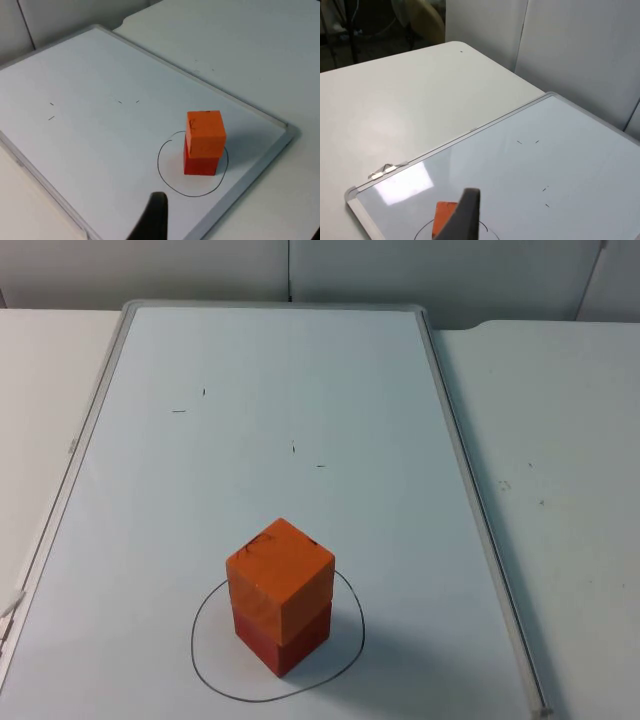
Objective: Pick up one cube with the left hand and another cube with the right hand. First place the cube in the right hand at the target position, then stack the cube in the left hand on top.
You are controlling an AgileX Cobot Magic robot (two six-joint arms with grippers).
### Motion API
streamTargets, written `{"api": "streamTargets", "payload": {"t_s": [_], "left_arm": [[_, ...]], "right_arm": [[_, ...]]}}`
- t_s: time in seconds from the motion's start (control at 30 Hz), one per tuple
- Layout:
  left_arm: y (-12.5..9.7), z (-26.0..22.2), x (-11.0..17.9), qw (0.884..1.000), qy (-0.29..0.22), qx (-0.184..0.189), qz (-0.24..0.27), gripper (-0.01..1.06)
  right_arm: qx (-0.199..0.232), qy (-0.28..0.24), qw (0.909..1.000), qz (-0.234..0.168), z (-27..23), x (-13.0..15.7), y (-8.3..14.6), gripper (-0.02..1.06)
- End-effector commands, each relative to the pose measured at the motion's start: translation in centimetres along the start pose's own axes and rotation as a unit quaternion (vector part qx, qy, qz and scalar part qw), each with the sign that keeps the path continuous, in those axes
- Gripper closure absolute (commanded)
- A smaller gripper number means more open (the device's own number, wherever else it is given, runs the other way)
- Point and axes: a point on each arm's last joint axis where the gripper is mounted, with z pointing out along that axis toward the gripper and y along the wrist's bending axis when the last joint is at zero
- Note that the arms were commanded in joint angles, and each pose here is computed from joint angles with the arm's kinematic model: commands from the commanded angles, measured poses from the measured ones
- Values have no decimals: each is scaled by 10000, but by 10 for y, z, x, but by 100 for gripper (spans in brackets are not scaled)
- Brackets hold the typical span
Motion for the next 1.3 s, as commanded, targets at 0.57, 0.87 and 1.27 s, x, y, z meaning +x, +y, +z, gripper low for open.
{"api": "streamTargets", "payload": {"t_s": [0.57,0.87,1.27], "left_arm": [[3,3,17,9978,530,-143,383,21],[3,3,16,9987,480,-125,117,21],[3,4,17,9986,490,-111,136,21]], "right_arm": [[44,108,9999,-24,1,3,-1,15],[46,120,9999,-24,1,3,-1,15],[51,118,9999,-36,1,3,-1,15]]}}
